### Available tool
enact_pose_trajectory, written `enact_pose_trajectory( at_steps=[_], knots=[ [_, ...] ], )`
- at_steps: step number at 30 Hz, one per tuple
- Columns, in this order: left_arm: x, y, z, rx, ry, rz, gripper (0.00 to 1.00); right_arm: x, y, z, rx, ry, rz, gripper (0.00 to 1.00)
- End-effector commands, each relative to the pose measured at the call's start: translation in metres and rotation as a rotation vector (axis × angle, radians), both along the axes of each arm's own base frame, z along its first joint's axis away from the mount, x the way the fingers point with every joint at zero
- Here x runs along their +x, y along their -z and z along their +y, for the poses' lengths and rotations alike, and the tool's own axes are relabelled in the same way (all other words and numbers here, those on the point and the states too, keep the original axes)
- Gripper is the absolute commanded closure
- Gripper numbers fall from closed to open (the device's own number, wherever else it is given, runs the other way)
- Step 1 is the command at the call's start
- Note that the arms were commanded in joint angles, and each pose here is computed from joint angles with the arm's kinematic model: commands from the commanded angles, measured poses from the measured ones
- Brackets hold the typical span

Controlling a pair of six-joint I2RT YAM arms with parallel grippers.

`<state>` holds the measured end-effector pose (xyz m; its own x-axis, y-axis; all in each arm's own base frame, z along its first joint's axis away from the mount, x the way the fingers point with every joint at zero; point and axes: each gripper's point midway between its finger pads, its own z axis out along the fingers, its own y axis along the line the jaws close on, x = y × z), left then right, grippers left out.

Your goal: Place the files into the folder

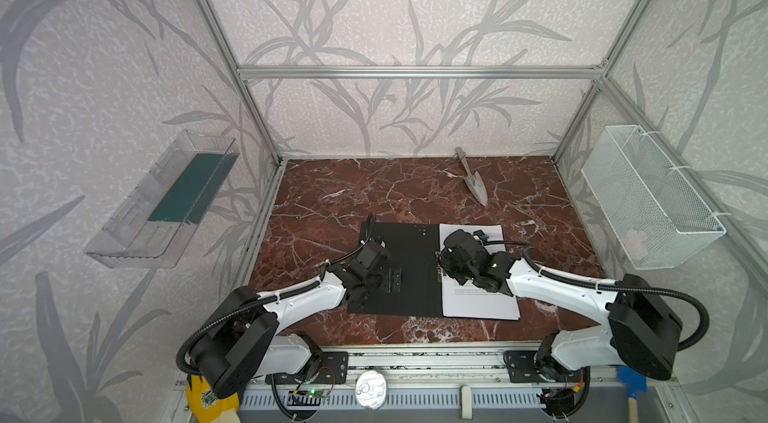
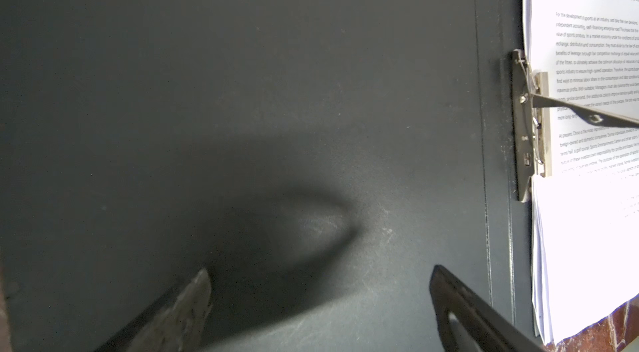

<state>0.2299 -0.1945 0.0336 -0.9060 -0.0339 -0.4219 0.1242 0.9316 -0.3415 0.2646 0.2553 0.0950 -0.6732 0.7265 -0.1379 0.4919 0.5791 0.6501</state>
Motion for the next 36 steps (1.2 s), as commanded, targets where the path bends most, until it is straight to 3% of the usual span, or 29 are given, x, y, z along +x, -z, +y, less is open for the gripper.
enact_pose_trajectory(
  at_steps=[1, 24, 28, 31, 36],
  knots=[
    [-0.014, 0.012, 0.011, 0.029, -0.010, 0.059, 0.01, 0.005, 0.005, 0.002, 0.006, 0.011, 0.009, 0.84],
    [-0.013, 0.011, 0.011, 0.026, -0.009, 0.054, 0.01, 0.007, 0.016, -0.005, 0.008, 0.043, 0.030, 0.91],
    [-0.014, 0.012, 0.011, 0.030, -0.010, 0.056, 0.01, 0.002, 0.021, -0.008, 0.018, 0.047, 0.041, 0.92],
    [-0.014, 0.014, 0.012, 0.037, -0.014, 0.059, 0.01, -0.004, 0.026, -0.013, 0.015, 0.043, 0.043, 1.00],
    [-0.013, 0.017, 0.015, 0.052, -0.029, 0.064, 0.01, -0.019, 0.044, -0.032, -0.016, 0.047, 0.055, 1.00]
  ],
)
